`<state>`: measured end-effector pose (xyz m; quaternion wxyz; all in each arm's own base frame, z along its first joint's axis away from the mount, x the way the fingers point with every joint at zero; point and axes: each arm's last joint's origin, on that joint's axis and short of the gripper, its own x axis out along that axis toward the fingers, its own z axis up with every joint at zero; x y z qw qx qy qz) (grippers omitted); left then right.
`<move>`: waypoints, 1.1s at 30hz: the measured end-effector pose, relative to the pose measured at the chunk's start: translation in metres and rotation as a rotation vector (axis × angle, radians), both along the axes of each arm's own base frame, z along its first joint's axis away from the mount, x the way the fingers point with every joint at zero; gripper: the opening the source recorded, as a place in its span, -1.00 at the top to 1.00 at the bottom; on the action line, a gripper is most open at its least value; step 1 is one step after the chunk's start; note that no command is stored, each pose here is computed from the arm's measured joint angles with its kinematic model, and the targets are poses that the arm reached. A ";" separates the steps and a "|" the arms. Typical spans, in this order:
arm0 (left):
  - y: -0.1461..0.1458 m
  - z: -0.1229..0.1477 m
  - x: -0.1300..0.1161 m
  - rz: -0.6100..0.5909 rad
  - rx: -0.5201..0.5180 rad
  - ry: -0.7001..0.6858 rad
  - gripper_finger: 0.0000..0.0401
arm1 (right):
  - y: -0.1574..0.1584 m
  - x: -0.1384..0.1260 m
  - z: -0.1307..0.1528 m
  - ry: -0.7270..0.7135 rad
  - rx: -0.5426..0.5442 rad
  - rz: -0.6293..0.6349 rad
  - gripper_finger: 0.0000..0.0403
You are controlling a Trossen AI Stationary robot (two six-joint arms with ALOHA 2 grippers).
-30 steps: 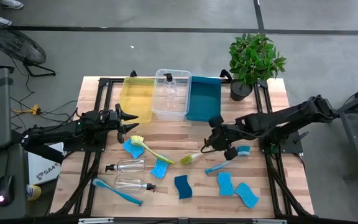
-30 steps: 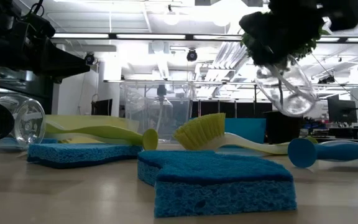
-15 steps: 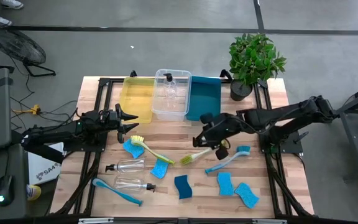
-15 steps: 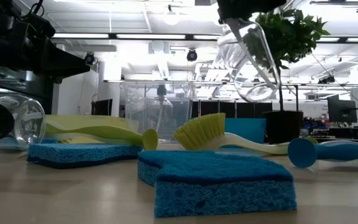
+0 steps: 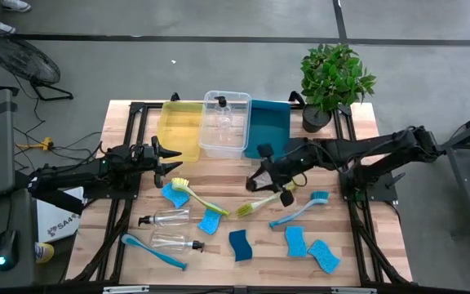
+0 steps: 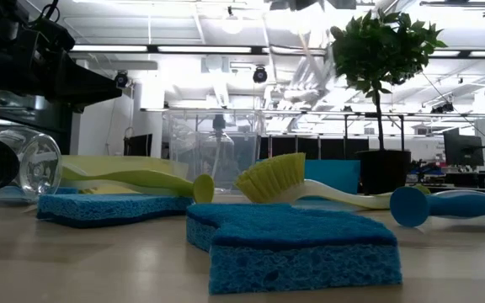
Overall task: Pick & Place Kitchen Sink Supplies
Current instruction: Put the transparent dishwashing bottle into the transparent bin
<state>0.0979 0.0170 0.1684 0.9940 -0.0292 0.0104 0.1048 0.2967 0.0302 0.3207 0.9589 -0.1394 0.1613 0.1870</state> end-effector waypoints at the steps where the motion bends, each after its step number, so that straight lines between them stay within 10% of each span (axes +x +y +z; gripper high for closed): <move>1: 0.000 0.000 0.000 0.000 0.000 0.000 0.20 | -0.002 0.001 0.002 -0.021 0.001 -0.009 0.34; 33: 0.000 0.000 0.000 0.000 0.000 0.000 0.20 | -0.113 0.029 0.010 -0.387 0.040 -0.745 0.34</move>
